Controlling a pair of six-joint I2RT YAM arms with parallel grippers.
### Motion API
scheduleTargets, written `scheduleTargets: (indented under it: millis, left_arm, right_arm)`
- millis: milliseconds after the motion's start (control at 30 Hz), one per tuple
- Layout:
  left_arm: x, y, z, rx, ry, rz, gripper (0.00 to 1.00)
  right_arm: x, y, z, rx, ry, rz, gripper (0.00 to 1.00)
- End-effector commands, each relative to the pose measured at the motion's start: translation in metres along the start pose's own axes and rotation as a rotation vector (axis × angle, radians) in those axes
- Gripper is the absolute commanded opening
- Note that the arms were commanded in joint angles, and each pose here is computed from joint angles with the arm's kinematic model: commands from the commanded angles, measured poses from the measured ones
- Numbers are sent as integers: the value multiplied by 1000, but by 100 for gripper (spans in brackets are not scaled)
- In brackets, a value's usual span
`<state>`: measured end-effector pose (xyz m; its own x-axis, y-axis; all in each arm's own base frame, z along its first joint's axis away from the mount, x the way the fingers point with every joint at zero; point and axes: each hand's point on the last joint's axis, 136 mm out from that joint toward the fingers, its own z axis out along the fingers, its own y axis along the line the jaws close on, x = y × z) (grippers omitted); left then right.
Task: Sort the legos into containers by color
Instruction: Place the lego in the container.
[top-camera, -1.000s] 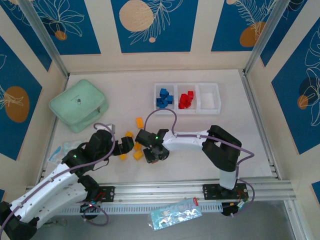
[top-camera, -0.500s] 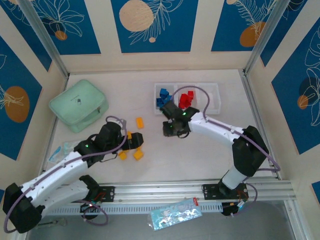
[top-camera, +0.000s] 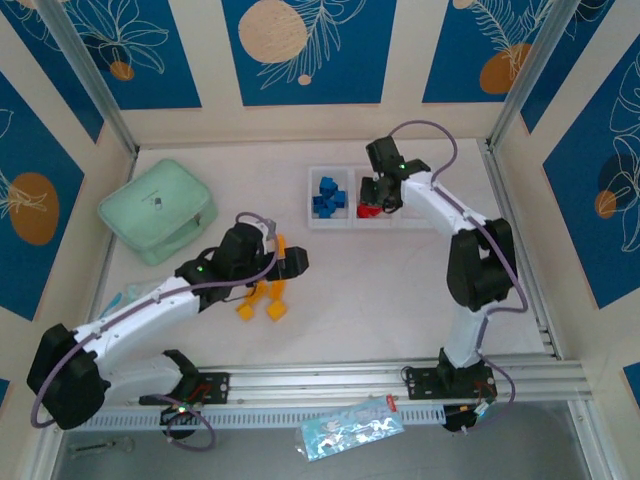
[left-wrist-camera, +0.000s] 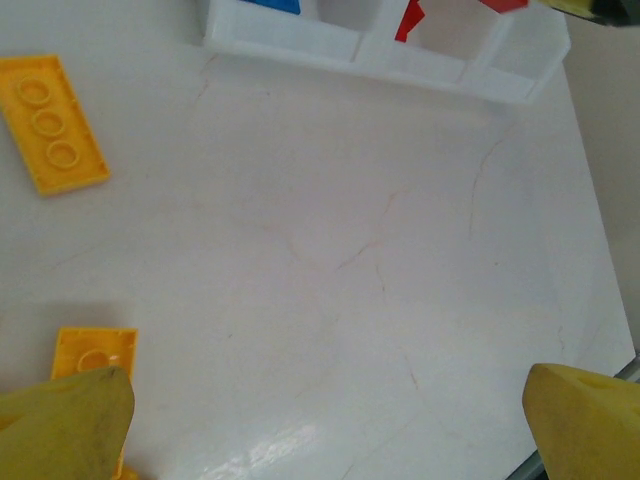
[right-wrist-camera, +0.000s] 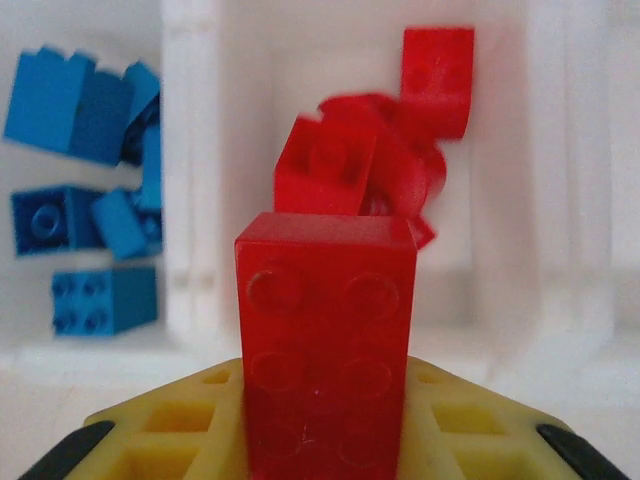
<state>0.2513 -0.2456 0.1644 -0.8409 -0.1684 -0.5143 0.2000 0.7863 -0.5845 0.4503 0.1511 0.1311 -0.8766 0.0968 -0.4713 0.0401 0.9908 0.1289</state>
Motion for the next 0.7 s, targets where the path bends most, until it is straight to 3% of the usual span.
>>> scheduleTargets:
  millis: [0,300,667]
  left_arm:
    - [-15,-22,-1,65,-34,31,99]
    - [-22,-26,6,56,-34,50,99]
    - [-22,-18,-3,32,-60,55,99]
  right_arm:
    - [-21,-2,14,-3,-5,-32,32]
    - [-49,-4,34,6,28,-40,57]
    - [-12,25,-19,-94,-2,-61,62]
